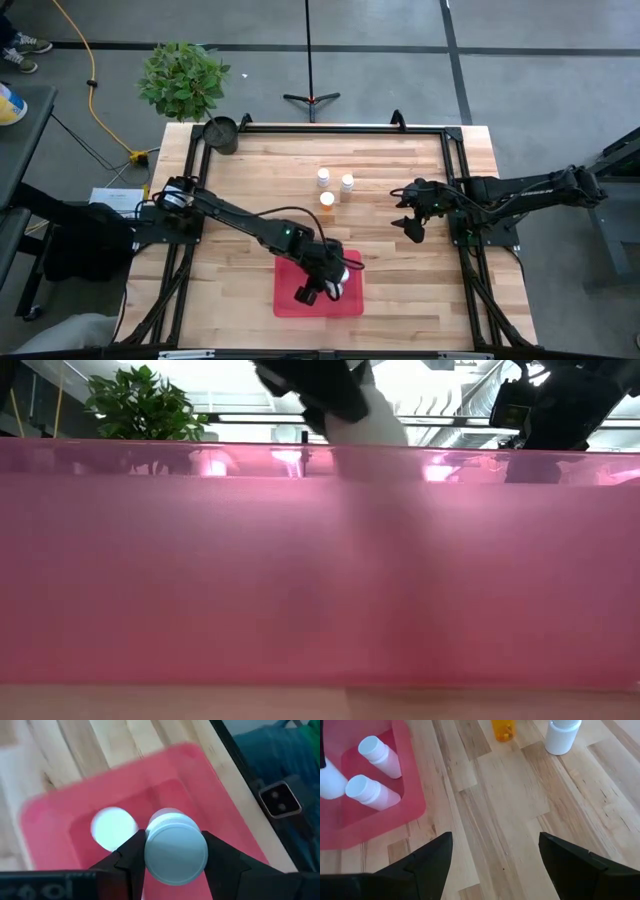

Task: Pick and place pill bottles into a basket
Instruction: Put the white medicine bottle into the red bin

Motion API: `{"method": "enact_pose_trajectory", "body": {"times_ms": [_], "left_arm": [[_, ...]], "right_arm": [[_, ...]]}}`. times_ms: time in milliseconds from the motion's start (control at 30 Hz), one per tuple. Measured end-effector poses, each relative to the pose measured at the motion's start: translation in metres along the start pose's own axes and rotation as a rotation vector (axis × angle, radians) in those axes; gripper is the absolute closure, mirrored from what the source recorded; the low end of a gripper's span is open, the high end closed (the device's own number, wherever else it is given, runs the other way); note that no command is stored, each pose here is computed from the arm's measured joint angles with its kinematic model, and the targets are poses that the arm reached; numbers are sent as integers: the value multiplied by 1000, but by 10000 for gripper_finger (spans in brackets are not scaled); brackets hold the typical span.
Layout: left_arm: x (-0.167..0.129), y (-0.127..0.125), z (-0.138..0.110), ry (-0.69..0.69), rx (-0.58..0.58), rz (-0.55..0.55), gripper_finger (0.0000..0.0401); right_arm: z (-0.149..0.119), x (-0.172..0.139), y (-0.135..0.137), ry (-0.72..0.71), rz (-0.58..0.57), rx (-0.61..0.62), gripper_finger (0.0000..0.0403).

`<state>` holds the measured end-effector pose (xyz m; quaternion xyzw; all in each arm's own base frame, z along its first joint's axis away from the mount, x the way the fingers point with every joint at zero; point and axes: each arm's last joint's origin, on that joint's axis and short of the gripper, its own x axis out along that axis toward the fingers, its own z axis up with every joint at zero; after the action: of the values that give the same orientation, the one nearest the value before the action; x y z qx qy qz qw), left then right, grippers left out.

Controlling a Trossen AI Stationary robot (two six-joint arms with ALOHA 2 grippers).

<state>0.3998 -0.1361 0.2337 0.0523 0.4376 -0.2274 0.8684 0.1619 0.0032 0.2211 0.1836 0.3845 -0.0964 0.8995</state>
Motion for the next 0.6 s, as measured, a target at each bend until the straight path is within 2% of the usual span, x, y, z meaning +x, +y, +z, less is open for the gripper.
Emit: {"method": "enact_pose_trajectory", "body": {"times_ms": [267, 333, 600], "left_arm": [[31, -5, -10, 62, -32, -37, 209], [38, -2, -10, 42, -45, -33, 209], [40, -1, -1, -9, -37, -5, 209]], "right_arm": [[-1, 0, 0, 14, 1, 23, 116], [-2, 0, -1, 18, 0, 35, 116], [-3, 0, -1, 29, -3, 76, 116]]}}
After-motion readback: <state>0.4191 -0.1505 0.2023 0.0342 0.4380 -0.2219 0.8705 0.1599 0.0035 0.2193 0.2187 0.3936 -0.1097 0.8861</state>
